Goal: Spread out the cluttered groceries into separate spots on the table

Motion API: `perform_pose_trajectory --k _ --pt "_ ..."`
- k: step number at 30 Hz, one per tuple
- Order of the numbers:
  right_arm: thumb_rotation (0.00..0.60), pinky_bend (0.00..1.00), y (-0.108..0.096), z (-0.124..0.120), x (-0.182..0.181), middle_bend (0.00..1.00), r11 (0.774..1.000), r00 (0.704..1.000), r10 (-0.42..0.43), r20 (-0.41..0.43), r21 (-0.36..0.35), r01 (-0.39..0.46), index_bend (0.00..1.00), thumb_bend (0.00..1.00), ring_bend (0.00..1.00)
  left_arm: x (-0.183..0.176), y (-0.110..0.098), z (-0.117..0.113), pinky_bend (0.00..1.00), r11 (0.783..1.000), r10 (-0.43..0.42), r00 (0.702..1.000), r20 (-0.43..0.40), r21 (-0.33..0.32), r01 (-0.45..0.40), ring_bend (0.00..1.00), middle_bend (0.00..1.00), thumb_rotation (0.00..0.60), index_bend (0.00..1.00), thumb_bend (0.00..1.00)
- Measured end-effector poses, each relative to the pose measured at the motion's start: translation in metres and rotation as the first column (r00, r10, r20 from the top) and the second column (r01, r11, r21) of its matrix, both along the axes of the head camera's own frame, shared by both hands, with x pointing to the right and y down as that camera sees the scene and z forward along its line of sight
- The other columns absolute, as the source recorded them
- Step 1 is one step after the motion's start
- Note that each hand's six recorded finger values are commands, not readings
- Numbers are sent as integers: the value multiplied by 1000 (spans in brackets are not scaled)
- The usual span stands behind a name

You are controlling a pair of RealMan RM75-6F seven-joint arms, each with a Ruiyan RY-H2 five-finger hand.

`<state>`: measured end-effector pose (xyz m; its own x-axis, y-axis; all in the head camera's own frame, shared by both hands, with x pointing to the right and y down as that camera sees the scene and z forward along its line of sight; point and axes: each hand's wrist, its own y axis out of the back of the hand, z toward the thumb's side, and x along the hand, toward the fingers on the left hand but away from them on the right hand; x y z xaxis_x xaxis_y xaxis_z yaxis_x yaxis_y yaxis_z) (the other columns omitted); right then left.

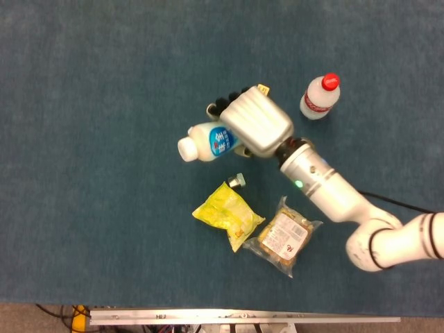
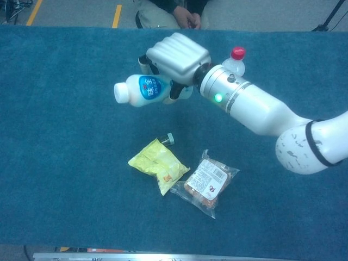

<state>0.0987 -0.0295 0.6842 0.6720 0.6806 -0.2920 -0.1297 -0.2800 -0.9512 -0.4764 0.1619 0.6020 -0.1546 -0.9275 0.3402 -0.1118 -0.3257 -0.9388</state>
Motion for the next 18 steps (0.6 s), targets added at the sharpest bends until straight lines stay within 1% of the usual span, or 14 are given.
perform_pose_trajectory --k 3,6,9,13,18 --pt "600 616 -6 -21 10 611 999 996 35 77 1 -35 663 73 592 0 -1 1 199 1000 2 1000 -2 -2 -2 268 336 600 373 441" --pt "600 616 -13 -39 24 613 997 990 71 125 20 -74 663 73 592 2 -2 2 199 1000 7 1000 -6 -4 -7 268 336 600 373 441" --pt "600 616 -18 -50 38 613 994 985 99 144 32 -104 663 73 592 3 -2 3 199 1000 13 1000 -9 -5 -13 268 336 600 373 441" --pt "600 616 -25 -59 59 613 988 981 135 141 50 -143 663 72 592 3 -3 4 199 1000 13 1000 -10 -7 -13 268 336 600 373 441" --pt "600 616 -33 -70 84 613 978 968 189 166 51 -200 663 72 592 4 -4 5 199 1000 19 1000 -12 -8 -19 268 336 600 373 441"
